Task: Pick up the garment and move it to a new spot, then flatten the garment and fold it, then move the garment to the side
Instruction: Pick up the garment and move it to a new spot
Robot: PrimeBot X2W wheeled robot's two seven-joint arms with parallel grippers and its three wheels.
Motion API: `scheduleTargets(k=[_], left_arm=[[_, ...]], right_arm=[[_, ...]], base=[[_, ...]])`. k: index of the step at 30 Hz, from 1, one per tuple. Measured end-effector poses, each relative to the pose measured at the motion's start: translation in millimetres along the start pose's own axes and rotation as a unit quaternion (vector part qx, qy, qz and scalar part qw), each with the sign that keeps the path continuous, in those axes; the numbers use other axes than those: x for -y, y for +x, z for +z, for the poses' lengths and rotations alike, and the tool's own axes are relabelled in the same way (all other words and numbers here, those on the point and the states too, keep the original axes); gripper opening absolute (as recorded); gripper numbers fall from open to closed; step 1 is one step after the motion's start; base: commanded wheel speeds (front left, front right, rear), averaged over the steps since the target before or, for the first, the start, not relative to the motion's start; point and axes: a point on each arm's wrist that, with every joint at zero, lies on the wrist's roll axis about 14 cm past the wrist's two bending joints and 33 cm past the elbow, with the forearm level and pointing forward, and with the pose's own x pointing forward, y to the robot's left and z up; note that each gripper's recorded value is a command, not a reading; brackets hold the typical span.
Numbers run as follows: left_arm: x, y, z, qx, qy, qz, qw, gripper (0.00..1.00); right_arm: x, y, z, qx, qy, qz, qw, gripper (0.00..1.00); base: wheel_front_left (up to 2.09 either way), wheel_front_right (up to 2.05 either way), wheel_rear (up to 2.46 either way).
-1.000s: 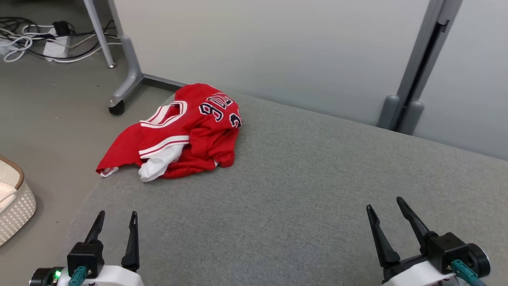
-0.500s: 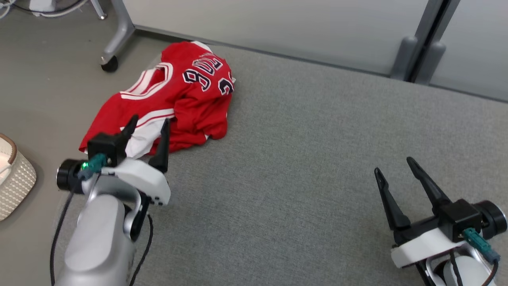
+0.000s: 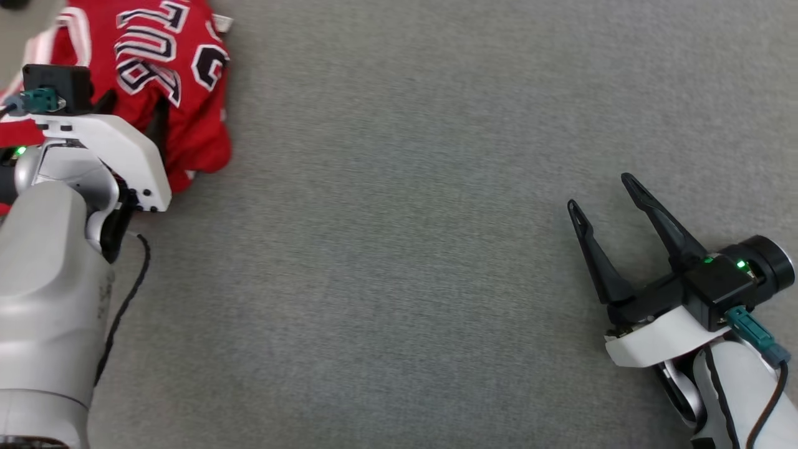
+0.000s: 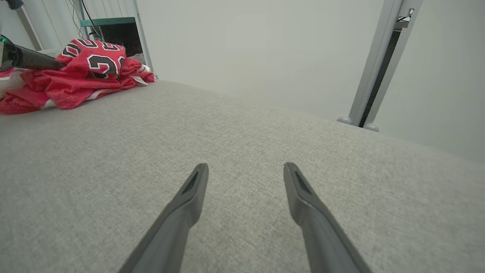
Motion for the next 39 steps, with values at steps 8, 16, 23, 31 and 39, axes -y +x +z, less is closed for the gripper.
scheduleTargets(k=[8, 16, 23, 31, 39], left_arm=[[22.1, 18.9, 7.4, 0.015, 0.006, -0.033, 0.999, 0.00], [21.2, -29.9, 100.4, 0.183, -0.017, -0.054, 0.981, 0.00], [71.3, -125.6, 185.0, 0.316, -0.041, -0.167, 0.933, 0.00], [186.1, -225.1, 210.3, 0.361, -0.052, -0.348, 0.864, 0.00], [304.6, -241.4, 178.7, 0.276, -0.048, -0.487, 0.827, 0.00]], right_arm=[[24.7, -13.8, -3.6, -0.007, 0.005, -0.044, 0.999, 1.00], [11.7, -28.8, 19.5, 0.008, 0.015, -0.054, 0.998, 1.00], [0.9, -43.4, 51.0, 0.040, 0.021, -0.068, 0.997, 1.00], [21.3, -81.1, 68.6, 0.055, 0.018, -0.127, 0.990, 1.00], [60.4, -134.3, 82.6, 0.069, 0.009, -0.218, 0.973, 1.00]], base=[[0.00, 0.00, 0.00], [0.00, 0.00, 0.00], [0.00, 0.00, 0.00], [0.00, 0.00, 0.00], [0.00, 0.00, 0.00]])
